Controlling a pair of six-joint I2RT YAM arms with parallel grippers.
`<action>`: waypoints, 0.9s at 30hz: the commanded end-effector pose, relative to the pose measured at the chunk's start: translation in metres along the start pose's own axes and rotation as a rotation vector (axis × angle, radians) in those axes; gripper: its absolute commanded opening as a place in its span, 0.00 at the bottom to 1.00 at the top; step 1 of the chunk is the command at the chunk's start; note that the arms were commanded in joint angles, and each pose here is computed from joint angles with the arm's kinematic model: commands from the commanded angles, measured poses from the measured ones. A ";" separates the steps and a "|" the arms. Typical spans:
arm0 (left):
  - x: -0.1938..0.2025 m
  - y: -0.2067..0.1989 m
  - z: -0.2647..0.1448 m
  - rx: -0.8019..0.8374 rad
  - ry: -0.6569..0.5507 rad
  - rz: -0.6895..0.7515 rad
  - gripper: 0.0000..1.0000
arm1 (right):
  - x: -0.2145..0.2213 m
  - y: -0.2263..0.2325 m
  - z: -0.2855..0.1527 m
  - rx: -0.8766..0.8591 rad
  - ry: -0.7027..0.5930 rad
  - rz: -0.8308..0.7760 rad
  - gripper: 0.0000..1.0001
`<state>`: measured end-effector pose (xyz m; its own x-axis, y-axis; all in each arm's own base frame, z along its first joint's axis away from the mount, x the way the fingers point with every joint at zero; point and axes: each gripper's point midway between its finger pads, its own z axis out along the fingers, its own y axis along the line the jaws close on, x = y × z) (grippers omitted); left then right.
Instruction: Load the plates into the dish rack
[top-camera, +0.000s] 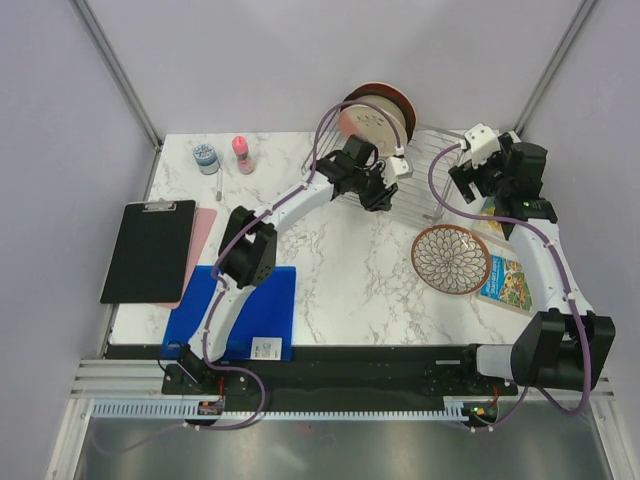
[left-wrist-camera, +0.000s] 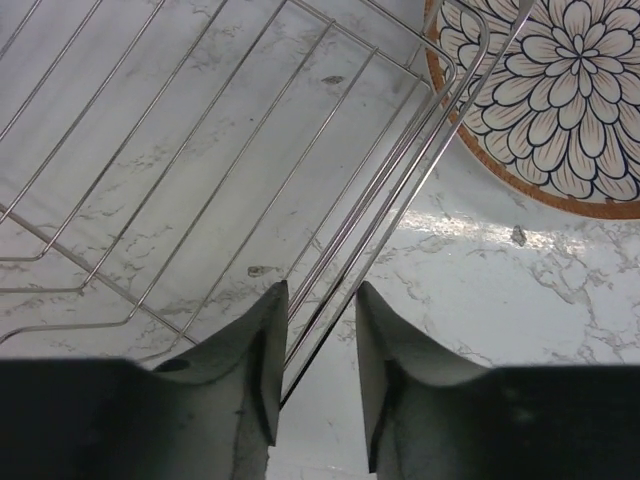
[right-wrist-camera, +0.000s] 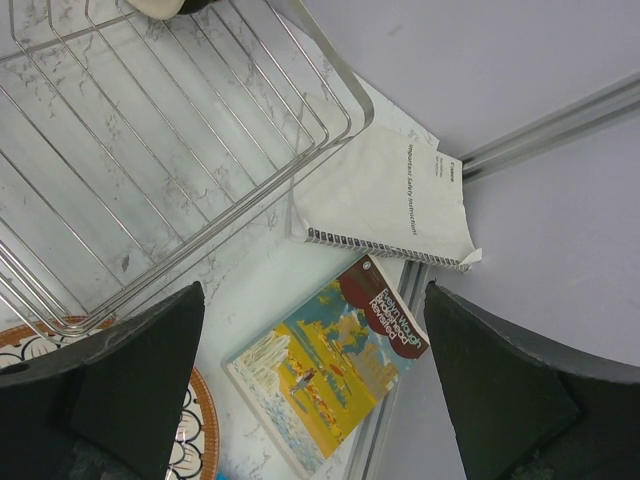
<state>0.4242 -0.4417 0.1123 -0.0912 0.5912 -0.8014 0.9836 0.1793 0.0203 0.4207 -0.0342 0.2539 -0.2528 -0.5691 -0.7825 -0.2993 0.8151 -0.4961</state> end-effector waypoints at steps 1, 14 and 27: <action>0.004 -0.025 -0.010 0.076 0.026 0.082 0.28 | -0.003 -0.001 0.004 -0.019 -0.018 -0.004 0.98; 0.049 0.032 -0.065 0.029 0.119 0.301 0.02 | 0.002 0.014 0.013 -0.087 -0.016 0.019 0.96; 0.069 0.001 -0.148 0.253 0.111 0.778 0.02 | 0.004 0.036 0.030 -0.198 -0.039 0.073 0.93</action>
<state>0.4277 -0.3159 0.1126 0.4459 0.5906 -0.6726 0.8943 -0.3260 0.3067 0.4296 -0.0127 0.2063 -0.2987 -0.5217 -0.7991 -0.4376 0.8190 -0.3711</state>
